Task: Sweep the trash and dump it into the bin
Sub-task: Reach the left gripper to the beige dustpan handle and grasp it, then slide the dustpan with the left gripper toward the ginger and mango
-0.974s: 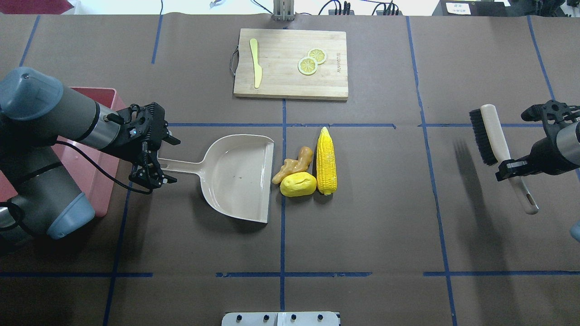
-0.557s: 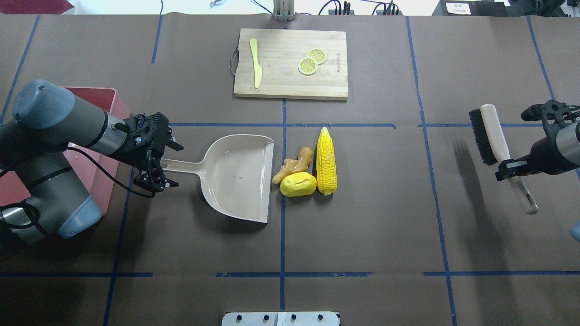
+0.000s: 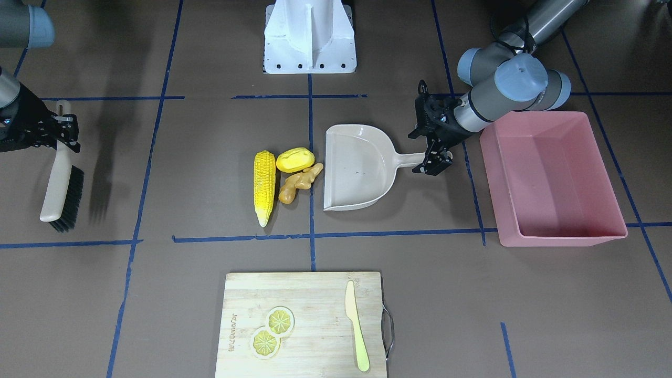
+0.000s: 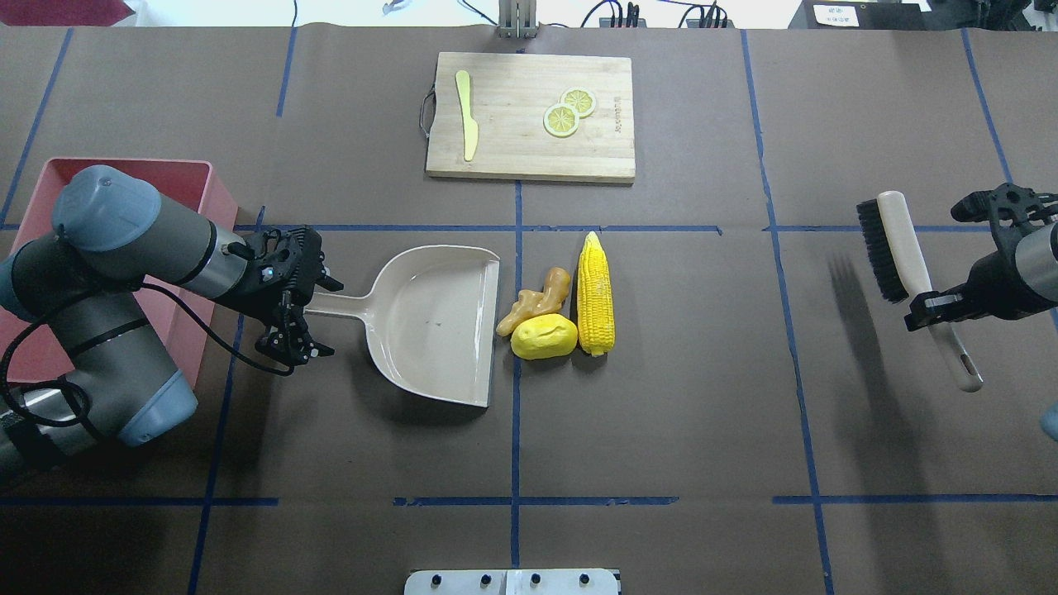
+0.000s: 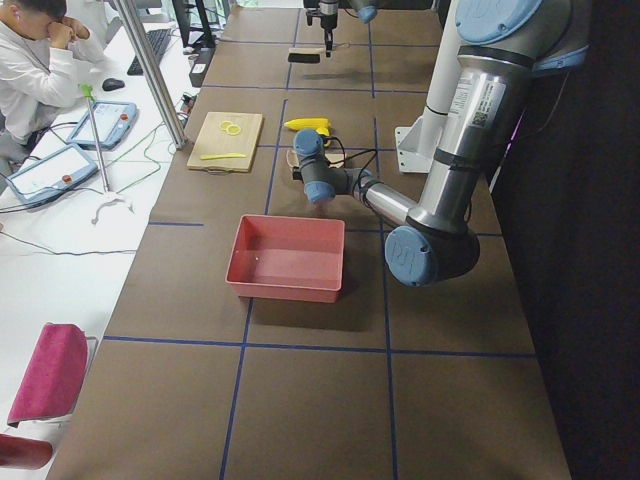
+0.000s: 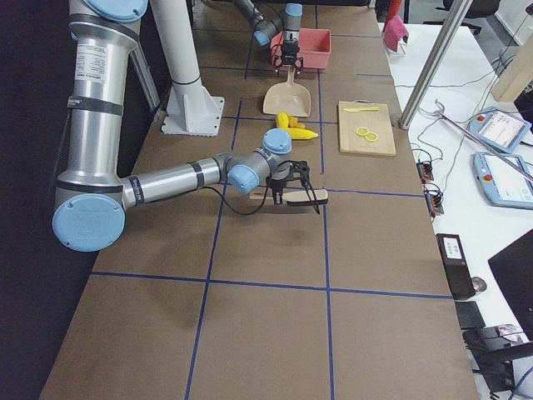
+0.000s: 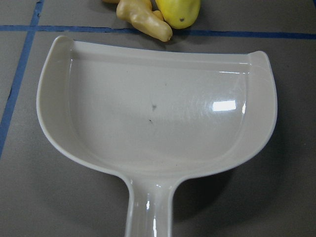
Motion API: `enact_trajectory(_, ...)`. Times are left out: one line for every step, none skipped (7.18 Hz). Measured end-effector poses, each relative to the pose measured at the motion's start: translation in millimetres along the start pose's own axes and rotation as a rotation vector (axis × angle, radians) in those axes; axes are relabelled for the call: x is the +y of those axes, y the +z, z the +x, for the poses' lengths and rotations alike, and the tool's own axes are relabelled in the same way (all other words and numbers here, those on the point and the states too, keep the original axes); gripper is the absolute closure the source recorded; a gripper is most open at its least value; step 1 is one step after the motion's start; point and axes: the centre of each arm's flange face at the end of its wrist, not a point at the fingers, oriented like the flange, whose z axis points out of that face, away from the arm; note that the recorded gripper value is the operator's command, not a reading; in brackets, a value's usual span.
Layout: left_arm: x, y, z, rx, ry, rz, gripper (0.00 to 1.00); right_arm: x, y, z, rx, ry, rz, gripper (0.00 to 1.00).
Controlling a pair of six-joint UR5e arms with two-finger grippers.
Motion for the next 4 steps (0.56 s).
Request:
enact_trajectory(-3,5,1,0.006,0.001,-0.001,0.08,0,0,1,0.001,0.001,-0.001,1.0)
enact_trajectory(-5,9,0,0.01,0.002,-0.001,0.1,0,1,1,0.002,0.002,-0.001,1.0)
enact_trajectory(-6,13,-2,0.012,0.0,-0.005,0.16,1,1,1,0.002,0.002,-0.002,1.0)
enact_trajectory(-5,16,-4,0.013,-0.002,-0.009,0.38,1,1,1,0.002,0.002,-0.002,1.0)
